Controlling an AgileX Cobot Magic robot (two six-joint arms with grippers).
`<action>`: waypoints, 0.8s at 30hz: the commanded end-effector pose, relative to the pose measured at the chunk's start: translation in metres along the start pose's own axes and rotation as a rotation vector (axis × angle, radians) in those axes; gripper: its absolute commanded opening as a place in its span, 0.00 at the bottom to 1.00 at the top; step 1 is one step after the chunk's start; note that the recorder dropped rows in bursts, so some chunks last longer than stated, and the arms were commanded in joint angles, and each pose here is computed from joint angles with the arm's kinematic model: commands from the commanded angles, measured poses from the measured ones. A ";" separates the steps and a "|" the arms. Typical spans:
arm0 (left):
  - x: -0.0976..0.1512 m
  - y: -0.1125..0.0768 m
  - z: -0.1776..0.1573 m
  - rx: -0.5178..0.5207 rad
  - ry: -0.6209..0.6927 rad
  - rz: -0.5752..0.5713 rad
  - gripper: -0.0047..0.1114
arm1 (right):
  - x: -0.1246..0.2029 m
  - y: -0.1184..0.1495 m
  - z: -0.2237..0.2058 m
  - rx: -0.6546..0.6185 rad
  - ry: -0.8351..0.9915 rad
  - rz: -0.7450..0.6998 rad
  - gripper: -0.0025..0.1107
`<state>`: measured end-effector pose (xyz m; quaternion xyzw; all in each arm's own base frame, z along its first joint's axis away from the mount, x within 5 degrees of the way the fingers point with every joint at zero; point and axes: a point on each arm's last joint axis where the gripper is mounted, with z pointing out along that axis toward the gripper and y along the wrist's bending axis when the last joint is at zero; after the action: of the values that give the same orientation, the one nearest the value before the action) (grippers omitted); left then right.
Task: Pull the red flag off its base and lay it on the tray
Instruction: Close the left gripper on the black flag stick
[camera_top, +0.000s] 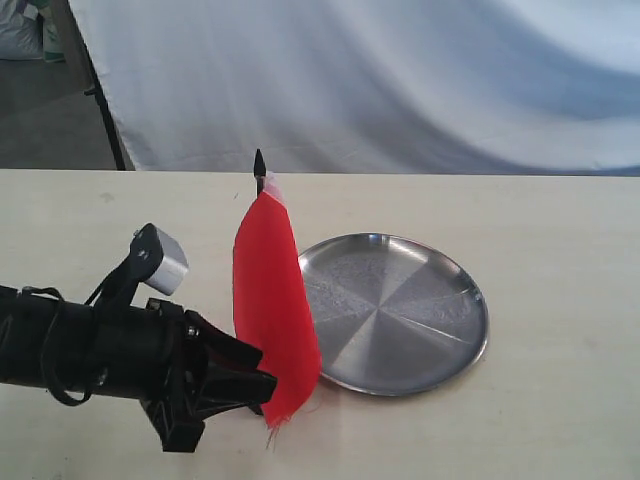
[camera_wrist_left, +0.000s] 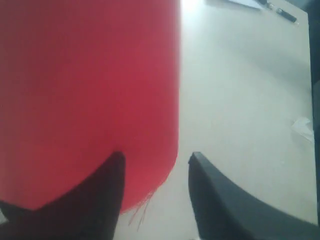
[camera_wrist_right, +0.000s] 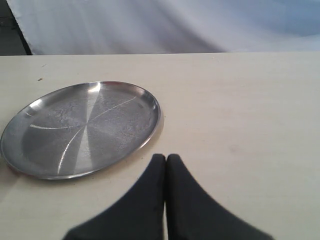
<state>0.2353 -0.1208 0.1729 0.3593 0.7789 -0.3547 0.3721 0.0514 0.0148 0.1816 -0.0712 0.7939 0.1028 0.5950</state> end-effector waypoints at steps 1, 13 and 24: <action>-0.006 0.009 0.010 0.012 -0.009 0.001 0.55 | 0.001 0.000 0.000 0.006 -0.001 -0.004 0.02; -0.018 0.032 0.028 0.010 -0.016 0.000 0.54 | 0.001 0.000 0.000 0.006 -0.001 -0.004 0.02; -0.026 0.035 0.029 0.003 -0.033 -0.001 0.34 | 0.001 0.000 0.000 0.006 -0.001 -0.004 0.02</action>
<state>0.2844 -0.1331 0.1706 0.3640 0.7696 -0.3561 0.3853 0.0514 0.0148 0.1816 -0.0719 0.7938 0.1022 0.5951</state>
